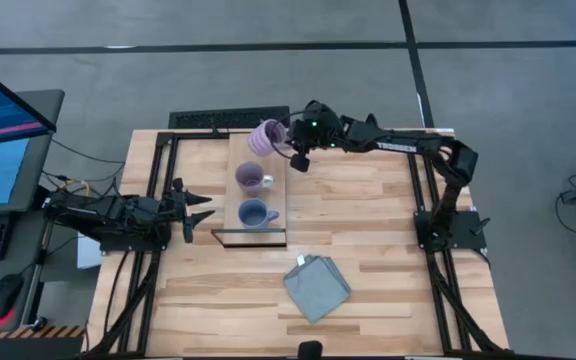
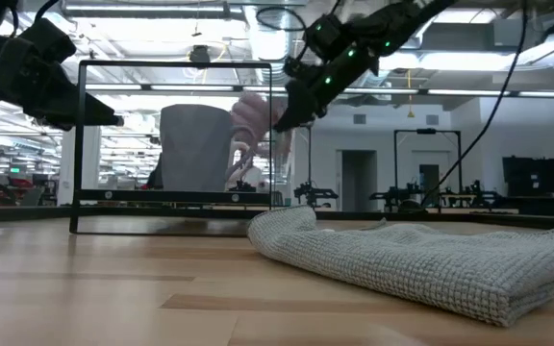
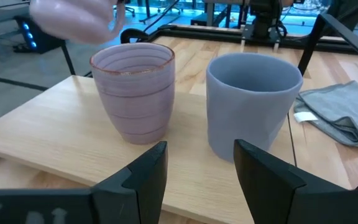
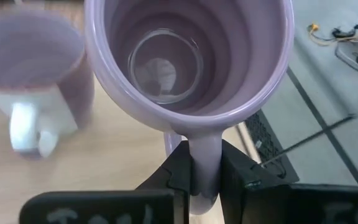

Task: Stack small to large cups/mugs on shelf
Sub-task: Put the light purple cup on the shelf

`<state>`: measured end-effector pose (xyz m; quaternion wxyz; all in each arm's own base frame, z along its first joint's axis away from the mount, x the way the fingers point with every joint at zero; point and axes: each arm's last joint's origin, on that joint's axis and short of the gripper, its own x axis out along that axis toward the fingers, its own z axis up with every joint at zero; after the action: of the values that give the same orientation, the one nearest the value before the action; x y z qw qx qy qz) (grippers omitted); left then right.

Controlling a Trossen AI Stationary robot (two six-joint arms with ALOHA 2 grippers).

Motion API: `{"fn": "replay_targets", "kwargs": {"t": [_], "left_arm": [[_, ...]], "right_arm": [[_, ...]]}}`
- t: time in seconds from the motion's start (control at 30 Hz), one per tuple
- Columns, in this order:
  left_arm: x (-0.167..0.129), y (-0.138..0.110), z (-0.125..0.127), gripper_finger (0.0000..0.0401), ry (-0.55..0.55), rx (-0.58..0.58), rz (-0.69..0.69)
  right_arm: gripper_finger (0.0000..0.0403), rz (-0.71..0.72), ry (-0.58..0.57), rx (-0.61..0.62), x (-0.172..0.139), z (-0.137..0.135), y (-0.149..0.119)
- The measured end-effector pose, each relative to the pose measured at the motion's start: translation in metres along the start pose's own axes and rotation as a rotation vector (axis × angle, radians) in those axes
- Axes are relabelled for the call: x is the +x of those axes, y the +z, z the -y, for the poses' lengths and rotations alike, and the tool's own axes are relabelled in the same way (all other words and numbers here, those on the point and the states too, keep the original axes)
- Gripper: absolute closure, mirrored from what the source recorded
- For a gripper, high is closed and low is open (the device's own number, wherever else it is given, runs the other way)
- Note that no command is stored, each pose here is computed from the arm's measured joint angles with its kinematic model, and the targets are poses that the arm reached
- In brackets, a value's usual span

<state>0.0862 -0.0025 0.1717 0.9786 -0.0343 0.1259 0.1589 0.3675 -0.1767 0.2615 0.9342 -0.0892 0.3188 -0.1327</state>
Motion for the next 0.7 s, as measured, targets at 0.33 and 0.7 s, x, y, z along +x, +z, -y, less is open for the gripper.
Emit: {"fn": "replay_targets", "kwargs": {"t": [0.33, 0.7], "left_arm": [[0.0, 0.0, 0.0, 0.0224, 0.003, 0.0, 0.0], [0.0, 0.0, 0.0, 0.0224, 0.008, 0.012, 0.0]], "right_arm": [[0.0341, -0.002, 0.002, -0.023, 0.024, -0.003, -0.007], [0.0341, -0.015, 0.022, -0.034, 0.034, -0.011, -0.011]]}}
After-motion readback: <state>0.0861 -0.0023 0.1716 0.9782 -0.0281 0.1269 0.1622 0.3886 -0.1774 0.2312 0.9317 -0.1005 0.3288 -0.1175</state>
